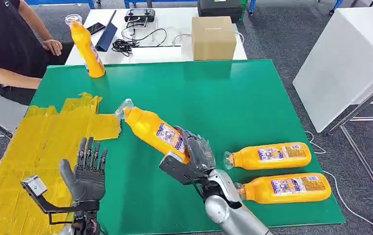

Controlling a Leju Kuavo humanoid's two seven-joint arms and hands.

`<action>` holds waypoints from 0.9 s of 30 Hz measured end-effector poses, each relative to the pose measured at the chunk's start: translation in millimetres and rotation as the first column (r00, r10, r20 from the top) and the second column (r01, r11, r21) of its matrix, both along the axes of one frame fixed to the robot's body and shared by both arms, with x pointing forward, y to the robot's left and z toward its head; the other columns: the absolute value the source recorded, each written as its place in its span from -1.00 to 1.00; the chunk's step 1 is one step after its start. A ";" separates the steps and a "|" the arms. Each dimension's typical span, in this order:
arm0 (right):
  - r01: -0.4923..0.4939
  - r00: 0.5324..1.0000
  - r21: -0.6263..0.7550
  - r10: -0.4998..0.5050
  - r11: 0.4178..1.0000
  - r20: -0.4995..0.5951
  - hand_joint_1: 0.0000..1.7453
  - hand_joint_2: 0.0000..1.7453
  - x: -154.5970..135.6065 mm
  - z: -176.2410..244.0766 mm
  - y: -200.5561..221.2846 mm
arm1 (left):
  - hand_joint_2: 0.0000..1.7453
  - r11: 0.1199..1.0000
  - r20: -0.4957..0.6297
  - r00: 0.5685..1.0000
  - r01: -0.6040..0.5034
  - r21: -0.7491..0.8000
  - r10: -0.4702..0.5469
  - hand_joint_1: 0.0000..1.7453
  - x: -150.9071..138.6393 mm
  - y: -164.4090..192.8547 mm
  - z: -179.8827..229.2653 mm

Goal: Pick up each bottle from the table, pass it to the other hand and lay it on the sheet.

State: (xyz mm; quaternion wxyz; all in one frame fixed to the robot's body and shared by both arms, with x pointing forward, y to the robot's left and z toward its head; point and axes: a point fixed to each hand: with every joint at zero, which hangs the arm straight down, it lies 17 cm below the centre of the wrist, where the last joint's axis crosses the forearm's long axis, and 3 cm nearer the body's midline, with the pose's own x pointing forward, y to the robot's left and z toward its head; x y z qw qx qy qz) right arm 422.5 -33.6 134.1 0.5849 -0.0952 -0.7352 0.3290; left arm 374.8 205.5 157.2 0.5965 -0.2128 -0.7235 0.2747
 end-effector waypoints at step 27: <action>-0.105 0.993 -0.041 0.102 0.994 -0.063 1.00 1.00 -14.3 -16.1 39.4 | 1.00 0.980 0.090 0.977 0.191 0.055 -0.196 -1.00 -4.7 -63.2 20.2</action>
